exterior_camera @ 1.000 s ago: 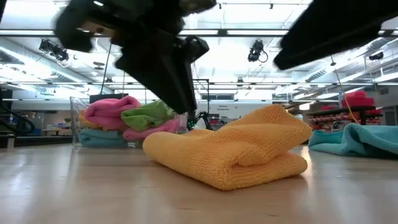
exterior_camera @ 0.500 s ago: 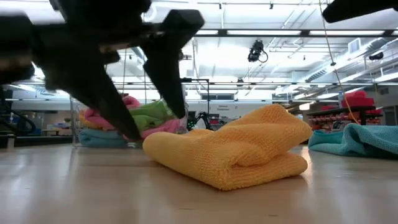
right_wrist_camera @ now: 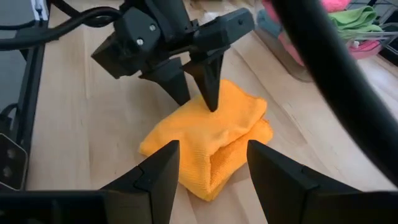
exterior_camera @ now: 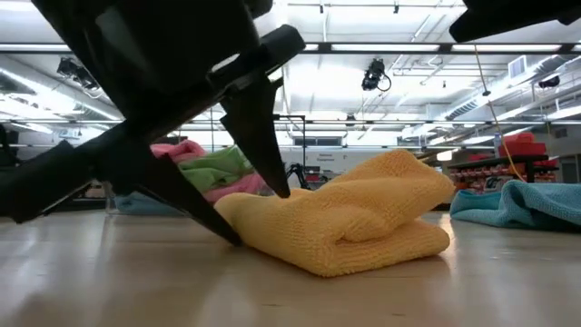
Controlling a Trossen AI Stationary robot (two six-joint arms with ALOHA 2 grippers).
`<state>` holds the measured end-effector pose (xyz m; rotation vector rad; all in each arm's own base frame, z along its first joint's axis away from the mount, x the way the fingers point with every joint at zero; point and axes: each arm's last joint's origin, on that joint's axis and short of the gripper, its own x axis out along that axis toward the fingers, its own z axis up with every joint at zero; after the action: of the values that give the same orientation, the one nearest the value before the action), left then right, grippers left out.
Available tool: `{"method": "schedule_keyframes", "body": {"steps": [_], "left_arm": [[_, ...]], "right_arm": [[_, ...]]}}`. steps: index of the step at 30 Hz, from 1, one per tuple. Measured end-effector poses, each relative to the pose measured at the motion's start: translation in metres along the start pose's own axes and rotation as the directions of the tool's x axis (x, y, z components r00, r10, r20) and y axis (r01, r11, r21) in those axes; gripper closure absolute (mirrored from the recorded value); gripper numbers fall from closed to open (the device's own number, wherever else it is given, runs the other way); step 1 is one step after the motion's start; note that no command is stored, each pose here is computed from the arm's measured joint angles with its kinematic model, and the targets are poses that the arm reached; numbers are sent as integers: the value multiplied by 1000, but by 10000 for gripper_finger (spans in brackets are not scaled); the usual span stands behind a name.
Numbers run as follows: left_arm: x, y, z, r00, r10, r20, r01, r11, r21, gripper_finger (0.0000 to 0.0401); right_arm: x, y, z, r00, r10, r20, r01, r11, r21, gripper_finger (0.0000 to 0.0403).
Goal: Fold microfiber towels
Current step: Stack the orange microfiber towel on top of the pink microfiber towel
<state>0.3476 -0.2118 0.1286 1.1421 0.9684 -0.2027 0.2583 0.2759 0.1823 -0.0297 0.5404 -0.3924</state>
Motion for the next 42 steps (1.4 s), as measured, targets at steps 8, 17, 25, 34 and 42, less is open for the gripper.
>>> {"method": "schedule_keyframes", "body": {"steps": [8, 17, 25, 34, 42], "left_arm": [[2, -1, 0, 1000, -15, 7, 15, 1000, -9, 200], [2, -2, -2, 999, -36, -7, 35, 995, -95, 219], [2, -2, -3, 999, -41, -14, 38, 985, -168, 229], [1, -3, -3, 999, -43, -18, 37, 967, -252, 228], [1, -3, -3, 999, -44, -19, 36, 957, -288, 228]], "right_arm": [[27, 15, -2, 999, 17, 46, -14, 997, -70, 206], [73, 17, -4, 980, 166, -113, -195, 918, -346, 176], [74, 14, -9, 969, 166, -184, -245, 755, -608, 135], [83, 6, -21, 964, 139, -228, -264, 609, -748, 138], [91, -3, -32, 964, 118, -237, -261, 573, -777, 139]]}}
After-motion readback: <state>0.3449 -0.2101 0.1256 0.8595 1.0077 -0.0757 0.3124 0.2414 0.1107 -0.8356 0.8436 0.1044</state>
